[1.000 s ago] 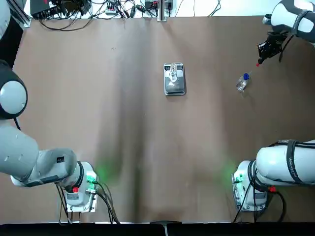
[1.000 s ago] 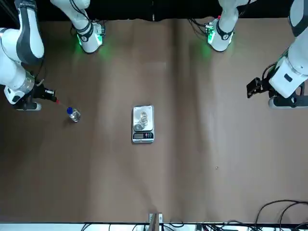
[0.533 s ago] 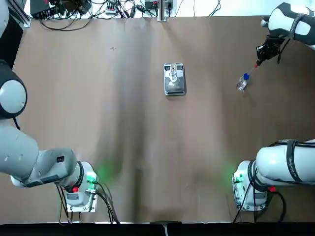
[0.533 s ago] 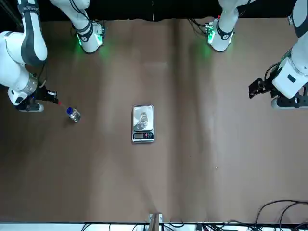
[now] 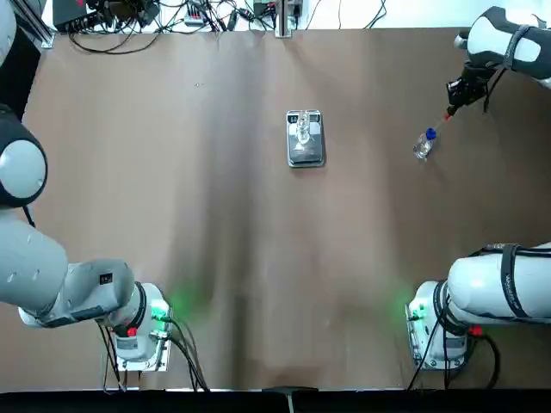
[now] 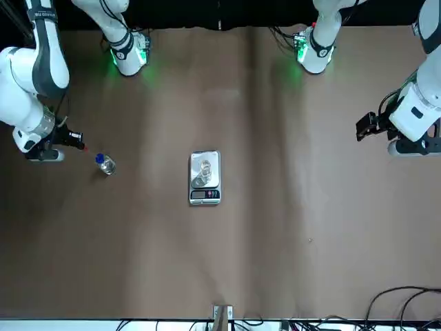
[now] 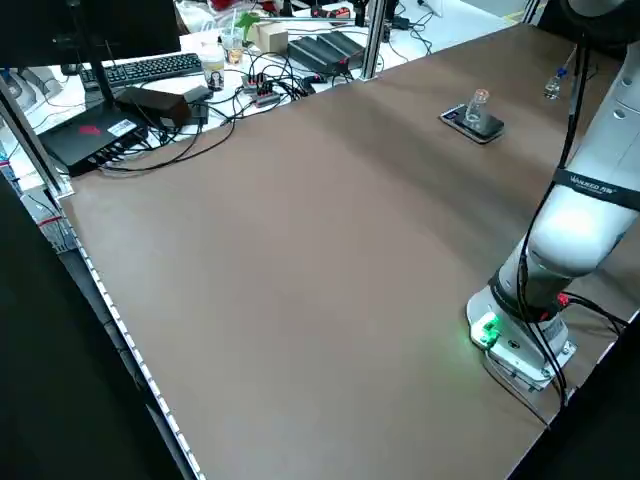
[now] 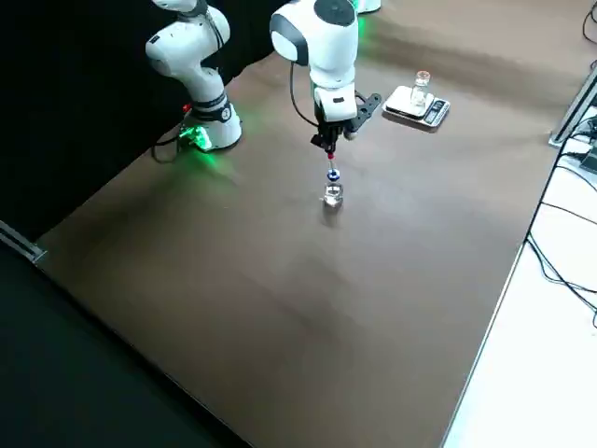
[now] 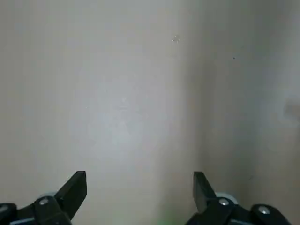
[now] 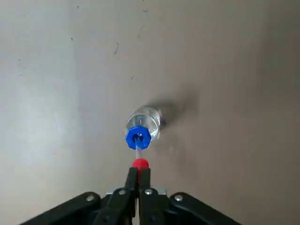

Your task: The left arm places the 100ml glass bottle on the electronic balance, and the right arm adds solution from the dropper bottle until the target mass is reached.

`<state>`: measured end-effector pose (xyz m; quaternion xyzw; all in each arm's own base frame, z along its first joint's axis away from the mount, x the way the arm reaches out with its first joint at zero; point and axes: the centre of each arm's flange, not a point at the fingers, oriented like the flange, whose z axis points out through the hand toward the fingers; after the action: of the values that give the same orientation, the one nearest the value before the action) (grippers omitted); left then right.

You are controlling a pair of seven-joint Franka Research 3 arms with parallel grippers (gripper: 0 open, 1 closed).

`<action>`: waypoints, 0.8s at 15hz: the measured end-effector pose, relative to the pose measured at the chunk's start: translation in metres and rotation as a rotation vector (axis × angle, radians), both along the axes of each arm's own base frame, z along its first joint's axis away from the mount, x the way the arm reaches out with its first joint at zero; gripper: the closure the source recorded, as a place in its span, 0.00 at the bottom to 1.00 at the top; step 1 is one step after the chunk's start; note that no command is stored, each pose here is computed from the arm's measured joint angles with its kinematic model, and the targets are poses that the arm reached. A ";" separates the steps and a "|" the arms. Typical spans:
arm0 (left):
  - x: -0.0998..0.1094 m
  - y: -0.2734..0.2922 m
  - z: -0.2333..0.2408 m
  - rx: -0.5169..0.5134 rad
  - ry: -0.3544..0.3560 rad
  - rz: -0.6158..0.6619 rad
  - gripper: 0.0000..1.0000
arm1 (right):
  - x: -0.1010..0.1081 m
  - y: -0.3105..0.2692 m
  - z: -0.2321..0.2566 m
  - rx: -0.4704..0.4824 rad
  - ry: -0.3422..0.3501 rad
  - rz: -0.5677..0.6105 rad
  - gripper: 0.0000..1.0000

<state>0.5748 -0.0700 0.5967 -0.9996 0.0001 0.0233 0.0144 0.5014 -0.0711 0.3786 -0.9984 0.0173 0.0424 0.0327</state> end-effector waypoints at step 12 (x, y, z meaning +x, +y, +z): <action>0.000 0.000 0.000 0.000 0.001 0.000 0.00 | 0.006 0.002 -0.025 -0.001 0.013 0.006 0.95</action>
<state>0.5748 -0.0700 0.5962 -0.9996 0.0001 0.0238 0.0145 0.5076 -0.0688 0.3539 -0.9982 0.0144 0.0490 0.0320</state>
